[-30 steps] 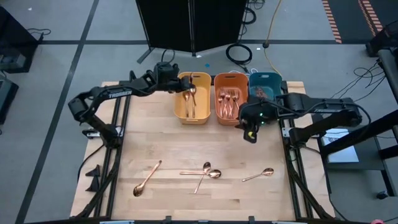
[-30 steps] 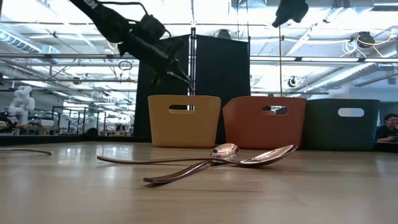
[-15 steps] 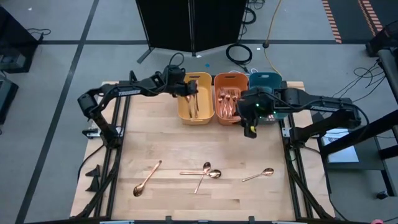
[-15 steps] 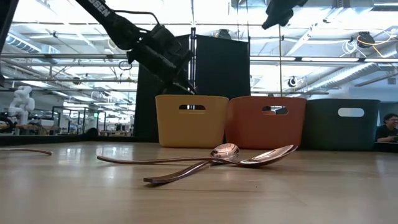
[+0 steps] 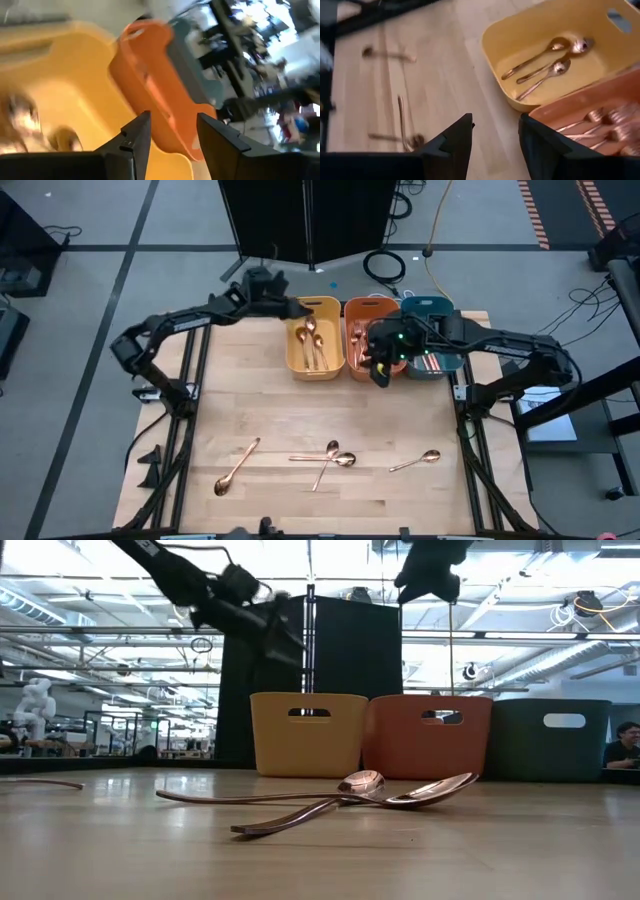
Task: Sort silverware
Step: Put the copper spoon into the yellow bin
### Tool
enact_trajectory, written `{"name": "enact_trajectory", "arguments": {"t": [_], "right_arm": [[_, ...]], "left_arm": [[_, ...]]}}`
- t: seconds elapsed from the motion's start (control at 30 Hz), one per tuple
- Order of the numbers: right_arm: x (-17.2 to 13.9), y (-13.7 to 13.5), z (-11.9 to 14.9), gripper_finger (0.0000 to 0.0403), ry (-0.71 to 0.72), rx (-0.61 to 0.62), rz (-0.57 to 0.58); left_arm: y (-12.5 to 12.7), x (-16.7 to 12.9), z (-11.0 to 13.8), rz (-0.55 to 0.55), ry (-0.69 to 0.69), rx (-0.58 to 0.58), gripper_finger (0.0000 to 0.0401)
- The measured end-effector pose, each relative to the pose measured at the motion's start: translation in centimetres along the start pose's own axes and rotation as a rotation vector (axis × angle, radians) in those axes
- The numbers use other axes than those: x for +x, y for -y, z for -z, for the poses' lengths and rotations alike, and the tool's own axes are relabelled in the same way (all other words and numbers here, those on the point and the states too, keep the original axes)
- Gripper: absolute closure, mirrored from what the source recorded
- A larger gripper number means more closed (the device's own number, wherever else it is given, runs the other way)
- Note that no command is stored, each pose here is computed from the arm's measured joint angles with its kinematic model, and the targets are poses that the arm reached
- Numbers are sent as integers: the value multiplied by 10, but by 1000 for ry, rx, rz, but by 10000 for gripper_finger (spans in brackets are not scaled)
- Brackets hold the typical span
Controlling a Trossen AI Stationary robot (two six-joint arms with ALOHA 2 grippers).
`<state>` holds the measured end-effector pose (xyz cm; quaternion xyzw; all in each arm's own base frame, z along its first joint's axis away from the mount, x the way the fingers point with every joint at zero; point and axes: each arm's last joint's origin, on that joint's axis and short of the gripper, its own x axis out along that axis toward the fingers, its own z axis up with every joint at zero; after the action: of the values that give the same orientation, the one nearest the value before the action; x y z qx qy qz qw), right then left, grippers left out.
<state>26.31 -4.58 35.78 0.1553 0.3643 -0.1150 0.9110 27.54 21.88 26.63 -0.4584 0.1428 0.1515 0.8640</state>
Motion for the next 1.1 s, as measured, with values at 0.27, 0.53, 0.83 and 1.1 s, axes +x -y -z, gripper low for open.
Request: {"name": "enact_trajectory", "arguments": {"t": [0.27,0.53,0.83,1.1], "right_arm": [[17,-1,-2,255,-22,395,11],[38,-17,2,255,-78,405,-9],[59,-18,7,255,-150,167,-21],[57,-36,22,255,-255,-43,-48]], "left_arm": [[34,-48,30,49,-197,344,247],[57,-59,123,-16,-485,391,247],[81,-73,230,-182,-629,177,247],[119,-103,302,-347,-673,-38,247]]}}
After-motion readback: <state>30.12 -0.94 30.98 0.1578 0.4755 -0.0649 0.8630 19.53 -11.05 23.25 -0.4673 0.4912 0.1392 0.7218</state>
